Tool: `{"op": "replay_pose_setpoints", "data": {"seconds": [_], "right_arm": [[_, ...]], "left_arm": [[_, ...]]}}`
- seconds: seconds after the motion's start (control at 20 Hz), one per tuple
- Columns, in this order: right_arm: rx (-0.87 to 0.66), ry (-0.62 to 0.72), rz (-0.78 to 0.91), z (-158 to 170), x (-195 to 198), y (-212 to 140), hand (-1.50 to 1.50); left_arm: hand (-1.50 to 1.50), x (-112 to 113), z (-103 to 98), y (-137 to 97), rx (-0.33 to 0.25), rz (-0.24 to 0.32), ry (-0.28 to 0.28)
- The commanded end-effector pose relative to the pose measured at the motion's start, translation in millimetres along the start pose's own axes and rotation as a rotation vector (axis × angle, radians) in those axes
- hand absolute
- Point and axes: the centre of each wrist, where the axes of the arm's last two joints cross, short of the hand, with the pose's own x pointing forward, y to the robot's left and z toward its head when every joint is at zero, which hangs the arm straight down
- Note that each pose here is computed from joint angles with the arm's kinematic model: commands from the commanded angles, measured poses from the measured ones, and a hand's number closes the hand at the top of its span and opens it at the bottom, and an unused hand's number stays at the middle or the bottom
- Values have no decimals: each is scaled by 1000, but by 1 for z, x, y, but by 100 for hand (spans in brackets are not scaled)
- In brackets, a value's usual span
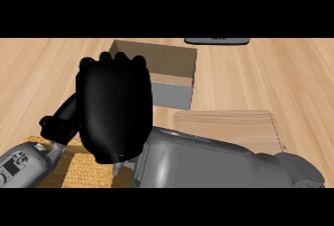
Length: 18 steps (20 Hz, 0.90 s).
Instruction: Pick the tomato from the cutting board and place it in the cardboard box
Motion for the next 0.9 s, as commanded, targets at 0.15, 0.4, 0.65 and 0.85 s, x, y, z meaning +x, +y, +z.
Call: {"op": "replay_pose_setpoints", "data": {"seconds": [0.15,0.4,0.65,0.85], "right_arm": [[-13,259,-70,-33,1,4,150],[-35,277,15,-56,1,9,150],[1,295,59,-70,-16,33,150],[24,307,113,-87,-36,54,150]], "left_arm": [[0,-17,5,-32,-44,66,41],[0,-17,-6,-31,-26,64,48],[0,-17,-2,-28,-21,66,45],[0,-19,-2,-36,-18,63,22]]}}
